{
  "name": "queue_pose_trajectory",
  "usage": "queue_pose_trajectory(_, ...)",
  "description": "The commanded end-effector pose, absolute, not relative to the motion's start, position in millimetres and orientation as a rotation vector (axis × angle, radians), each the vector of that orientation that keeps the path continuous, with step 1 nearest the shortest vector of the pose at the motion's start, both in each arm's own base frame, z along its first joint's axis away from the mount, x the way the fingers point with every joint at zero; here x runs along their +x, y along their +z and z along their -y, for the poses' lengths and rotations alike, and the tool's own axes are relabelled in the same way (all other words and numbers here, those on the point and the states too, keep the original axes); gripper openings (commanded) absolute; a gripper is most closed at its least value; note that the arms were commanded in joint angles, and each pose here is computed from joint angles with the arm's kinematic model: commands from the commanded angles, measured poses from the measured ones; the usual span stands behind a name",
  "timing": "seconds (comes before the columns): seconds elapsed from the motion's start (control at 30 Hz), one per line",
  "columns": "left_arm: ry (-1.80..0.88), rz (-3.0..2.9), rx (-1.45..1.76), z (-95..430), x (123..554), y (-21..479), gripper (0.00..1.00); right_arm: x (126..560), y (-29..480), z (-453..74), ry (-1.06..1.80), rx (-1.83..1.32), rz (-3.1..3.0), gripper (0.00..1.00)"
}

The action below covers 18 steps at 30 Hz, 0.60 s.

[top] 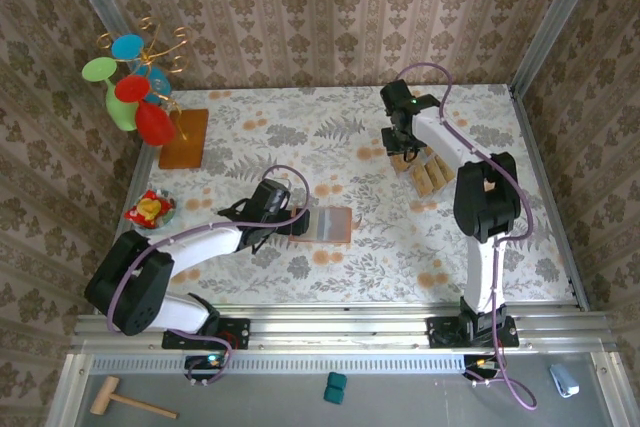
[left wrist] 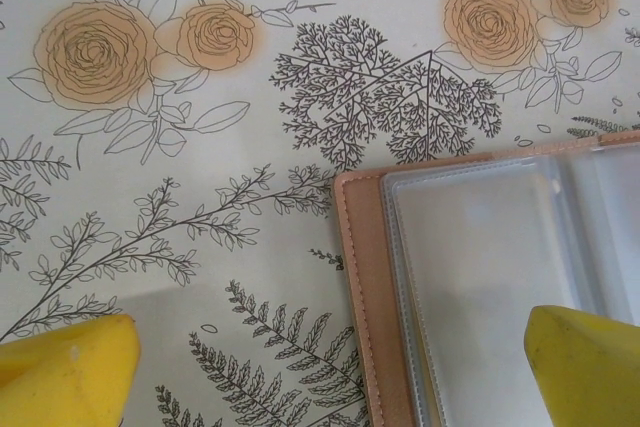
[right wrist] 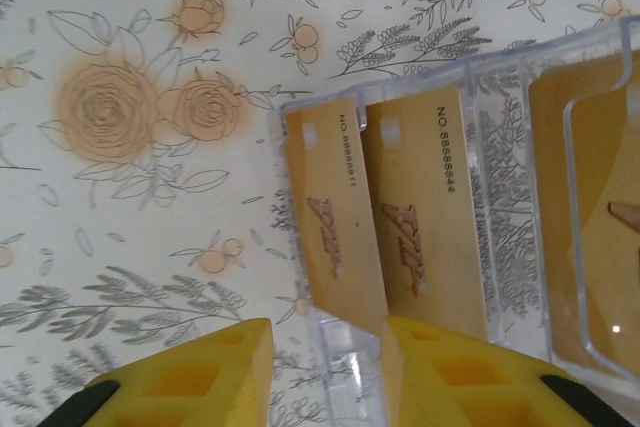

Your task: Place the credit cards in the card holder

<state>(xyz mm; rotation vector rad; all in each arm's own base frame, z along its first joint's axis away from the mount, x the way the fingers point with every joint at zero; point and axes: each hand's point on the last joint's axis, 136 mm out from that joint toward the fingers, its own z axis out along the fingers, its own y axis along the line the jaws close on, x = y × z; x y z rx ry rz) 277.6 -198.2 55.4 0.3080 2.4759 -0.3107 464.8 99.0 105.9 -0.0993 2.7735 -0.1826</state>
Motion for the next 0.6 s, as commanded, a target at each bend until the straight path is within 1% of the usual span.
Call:
queue_pose_trajectory(0.0,-0.308,-2.456,0.308,199,280,65,1.0,465,104,-88,-0.301,-0.153,-2.802,0.34)
queue_pose_trajectory(0.27,-0.303,-2.453,0.307,197,278,67,1.0,469,84,-81,-0.353,-0.167,-2.833,0.34)
queue_pose_trajectory(0.57,-0.3,-2.454,0.307,196,277,66,1.0,469,65,-83,-0.336,-0.178,-2.876,0.34)
